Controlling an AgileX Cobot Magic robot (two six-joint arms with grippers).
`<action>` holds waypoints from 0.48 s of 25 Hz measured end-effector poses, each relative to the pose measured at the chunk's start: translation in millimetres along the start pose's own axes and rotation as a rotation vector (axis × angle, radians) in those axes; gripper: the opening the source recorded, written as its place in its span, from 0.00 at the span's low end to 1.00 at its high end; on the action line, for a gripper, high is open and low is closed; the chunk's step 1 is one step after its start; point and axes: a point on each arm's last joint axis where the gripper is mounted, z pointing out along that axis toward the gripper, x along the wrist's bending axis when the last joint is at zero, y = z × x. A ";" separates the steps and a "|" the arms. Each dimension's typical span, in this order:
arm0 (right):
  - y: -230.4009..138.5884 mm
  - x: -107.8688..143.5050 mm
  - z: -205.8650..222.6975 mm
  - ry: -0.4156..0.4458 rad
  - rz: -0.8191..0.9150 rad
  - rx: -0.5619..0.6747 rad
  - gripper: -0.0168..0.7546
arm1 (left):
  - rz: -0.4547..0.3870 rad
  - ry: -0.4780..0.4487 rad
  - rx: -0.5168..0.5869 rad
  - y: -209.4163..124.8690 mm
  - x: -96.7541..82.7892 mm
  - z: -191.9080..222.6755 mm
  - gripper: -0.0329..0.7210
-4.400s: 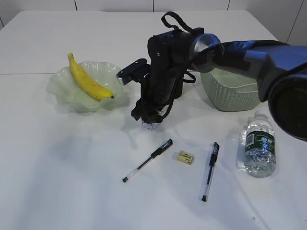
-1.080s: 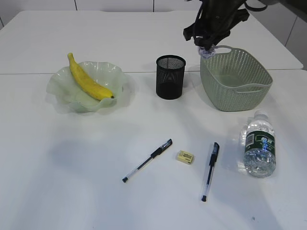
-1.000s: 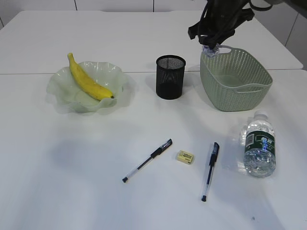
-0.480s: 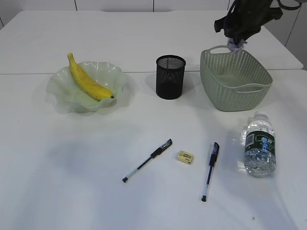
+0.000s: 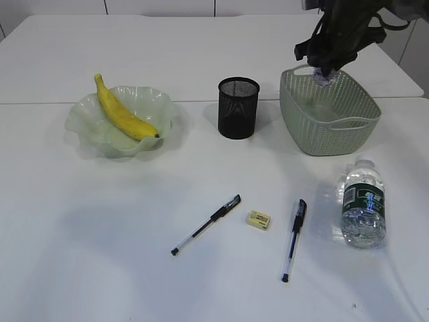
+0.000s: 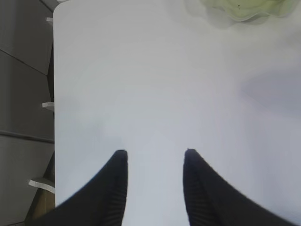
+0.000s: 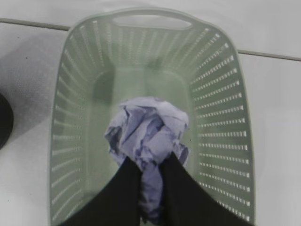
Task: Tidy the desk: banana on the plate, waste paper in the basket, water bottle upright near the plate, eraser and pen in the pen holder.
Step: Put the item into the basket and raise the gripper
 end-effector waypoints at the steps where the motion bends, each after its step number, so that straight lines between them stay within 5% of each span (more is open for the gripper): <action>1: -0.7 0.6 2.6 0.000 0.004 0.005 0.08 | 0.000 0.000 0.006 -0.5 0.0 0.0 0.41; 12: -8.4 -5.1 29.0 -0.019 0.045 0.051 0.08 | 0.000 0.000 0.017 -1.5 0.0 0.0 0.41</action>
